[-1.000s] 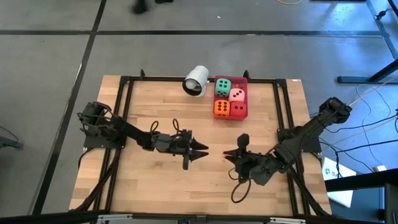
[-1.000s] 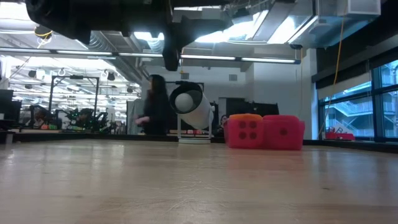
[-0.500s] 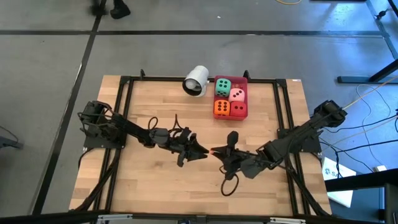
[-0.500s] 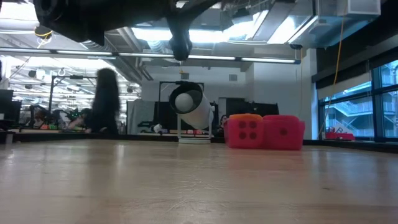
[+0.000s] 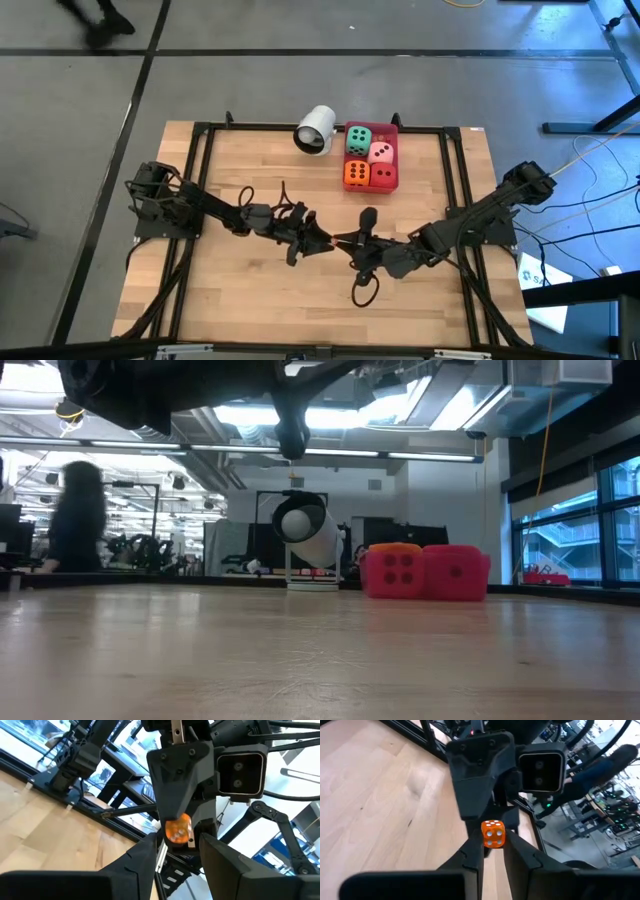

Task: Pick & Place Dice
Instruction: Put the small orange dice into the red bin

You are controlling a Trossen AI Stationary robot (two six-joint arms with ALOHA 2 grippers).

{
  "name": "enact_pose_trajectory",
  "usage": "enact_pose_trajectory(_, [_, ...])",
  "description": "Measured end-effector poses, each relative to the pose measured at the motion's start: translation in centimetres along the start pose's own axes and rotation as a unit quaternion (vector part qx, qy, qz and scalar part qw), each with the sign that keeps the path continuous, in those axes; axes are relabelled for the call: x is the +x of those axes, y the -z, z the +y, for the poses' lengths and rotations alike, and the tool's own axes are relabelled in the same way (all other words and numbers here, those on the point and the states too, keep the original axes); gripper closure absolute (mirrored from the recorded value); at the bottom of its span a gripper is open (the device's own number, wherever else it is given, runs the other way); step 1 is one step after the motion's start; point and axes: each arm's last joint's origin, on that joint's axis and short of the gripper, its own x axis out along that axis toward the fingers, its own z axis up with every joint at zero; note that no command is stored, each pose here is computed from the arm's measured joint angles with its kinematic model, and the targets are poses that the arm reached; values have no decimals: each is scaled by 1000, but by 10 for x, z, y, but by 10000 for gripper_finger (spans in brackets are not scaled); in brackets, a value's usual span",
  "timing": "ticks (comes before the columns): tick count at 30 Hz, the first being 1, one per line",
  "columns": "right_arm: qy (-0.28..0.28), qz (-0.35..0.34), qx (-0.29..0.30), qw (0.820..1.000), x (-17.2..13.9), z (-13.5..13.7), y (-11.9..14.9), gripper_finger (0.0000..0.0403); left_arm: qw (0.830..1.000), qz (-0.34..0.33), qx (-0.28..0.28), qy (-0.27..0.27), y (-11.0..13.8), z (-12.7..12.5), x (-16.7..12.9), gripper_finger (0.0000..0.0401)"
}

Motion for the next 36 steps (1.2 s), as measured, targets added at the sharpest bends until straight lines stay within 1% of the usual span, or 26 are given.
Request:
enact_pose_trajectory(6, [-4, 1, 2, 1000, 3, -2, 1, 351, 1000, -15, 19, 2, -2, -1, 0, 258])
enact_pose_trajectory(17, [-3, 4, -7, 1000, 4, -4, 2, 351, 1000, -16, 14, 6, -2, -2, 0, 258])
enact_pose_trajectory(22, [-12, 2, -9, 1000, 5, -2, 3, 351, 1000, -13, 13, 5, -2, -2, 0, 260])
enact_pose_trajectory(26, [-11, 5, -12, 1000, 7, 0, 4, 351, 1000, -10, 13, 3, -1, -1, 0, 276])
enact_pose_trajectory(36, [-15, 6, -13, 1000, 10, 1, 5, 351, 1000, -5, 14, -2, 0, 0, 0, 342])
